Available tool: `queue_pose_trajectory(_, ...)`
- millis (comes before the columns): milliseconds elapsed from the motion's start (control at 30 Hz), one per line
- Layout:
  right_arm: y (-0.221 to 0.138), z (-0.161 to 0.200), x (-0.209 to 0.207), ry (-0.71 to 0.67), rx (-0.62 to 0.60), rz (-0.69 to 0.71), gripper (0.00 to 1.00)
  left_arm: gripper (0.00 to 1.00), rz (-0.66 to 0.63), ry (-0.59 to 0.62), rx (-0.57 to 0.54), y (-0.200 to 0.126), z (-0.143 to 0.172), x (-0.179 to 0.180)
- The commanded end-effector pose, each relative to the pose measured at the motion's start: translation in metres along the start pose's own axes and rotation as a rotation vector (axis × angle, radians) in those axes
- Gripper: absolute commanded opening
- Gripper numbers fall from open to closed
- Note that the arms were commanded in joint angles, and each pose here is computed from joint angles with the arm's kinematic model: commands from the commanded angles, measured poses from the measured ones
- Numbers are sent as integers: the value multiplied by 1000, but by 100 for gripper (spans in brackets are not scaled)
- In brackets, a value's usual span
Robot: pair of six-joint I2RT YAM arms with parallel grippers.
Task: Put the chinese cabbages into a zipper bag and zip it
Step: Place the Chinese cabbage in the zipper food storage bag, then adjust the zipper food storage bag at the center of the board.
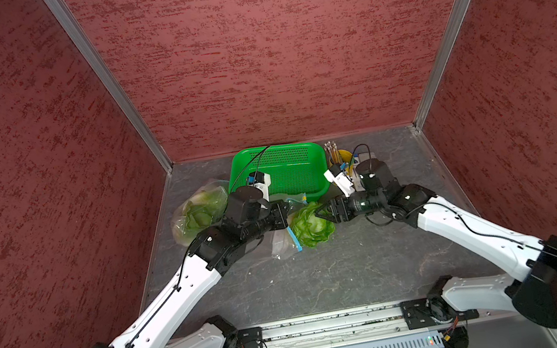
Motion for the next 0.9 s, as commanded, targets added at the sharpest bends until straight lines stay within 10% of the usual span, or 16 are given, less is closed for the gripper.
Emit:
queue_pose_trajectory(0,-28,-23,6,-17,-147,125,65,0,3,-42,-119,-19,-24,-3)
queue_pose_trajectory(300,-31,-2,-49,153,-209,363,64,0,-21,-98,-167,-29,-25,9)
queue_pose_trajectory(867,57,45,-25,367,-3,-165,58,0,34,-192,-170,-14,-16,15)
Point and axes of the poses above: each gripper's point midway between its finger pads, its own y axis out along the fingers, its own x axis along the line the jaws close on, z = x × y, the point moved 4 cm from there along -y, back along the fingers, and after that the axes turned 10 degrees about y, right-handed, at the moved point
